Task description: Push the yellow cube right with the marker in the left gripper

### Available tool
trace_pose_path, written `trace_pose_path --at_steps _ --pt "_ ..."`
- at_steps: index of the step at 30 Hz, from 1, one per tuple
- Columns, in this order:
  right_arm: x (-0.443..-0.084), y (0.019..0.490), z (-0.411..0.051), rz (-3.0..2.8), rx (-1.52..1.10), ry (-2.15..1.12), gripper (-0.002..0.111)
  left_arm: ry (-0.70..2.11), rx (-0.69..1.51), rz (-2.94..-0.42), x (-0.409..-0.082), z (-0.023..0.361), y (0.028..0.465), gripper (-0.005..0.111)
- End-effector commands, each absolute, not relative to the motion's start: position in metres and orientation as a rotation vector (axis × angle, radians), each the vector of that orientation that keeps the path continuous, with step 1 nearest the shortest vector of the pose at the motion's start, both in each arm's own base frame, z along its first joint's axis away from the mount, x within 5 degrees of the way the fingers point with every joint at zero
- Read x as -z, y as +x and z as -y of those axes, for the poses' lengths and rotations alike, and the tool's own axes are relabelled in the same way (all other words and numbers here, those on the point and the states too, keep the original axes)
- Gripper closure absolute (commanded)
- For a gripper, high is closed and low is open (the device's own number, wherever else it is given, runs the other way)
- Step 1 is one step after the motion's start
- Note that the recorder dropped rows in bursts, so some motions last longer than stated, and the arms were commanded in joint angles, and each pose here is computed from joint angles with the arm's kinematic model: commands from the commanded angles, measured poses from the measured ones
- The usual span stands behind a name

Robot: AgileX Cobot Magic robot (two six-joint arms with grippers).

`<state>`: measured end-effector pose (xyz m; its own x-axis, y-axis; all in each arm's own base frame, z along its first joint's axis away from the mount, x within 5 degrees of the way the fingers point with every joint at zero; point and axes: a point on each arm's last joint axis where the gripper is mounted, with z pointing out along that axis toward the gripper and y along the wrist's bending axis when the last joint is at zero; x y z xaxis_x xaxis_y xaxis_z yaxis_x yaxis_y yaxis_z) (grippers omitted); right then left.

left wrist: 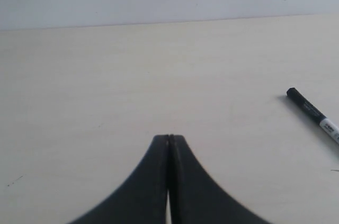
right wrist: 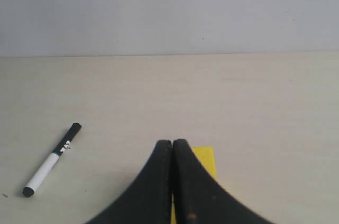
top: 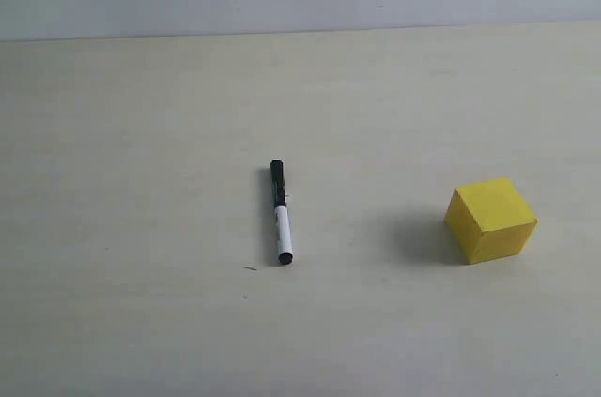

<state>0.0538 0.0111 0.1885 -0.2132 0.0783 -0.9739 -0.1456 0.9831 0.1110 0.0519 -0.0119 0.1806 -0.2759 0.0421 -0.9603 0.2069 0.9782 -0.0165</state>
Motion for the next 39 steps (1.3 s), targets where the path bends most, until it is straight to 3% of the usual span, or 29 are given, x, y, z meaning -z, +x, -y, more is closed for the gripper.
trace_pose_path --at_steps 1,39 --pt "-0.1877 0.0537 -0.0111 -1.768 -0.203 -0.053 0.108 0.152 0.145 -1.832 -0.1814 0.0106 0.0522 0.107" --pt "-0.1877 0.0537 -0.0111 -1.768 -0.203 -0.053 0.108 0.120 0.119 -1.833 -0.1814 0.0087 0.0526 0.107"
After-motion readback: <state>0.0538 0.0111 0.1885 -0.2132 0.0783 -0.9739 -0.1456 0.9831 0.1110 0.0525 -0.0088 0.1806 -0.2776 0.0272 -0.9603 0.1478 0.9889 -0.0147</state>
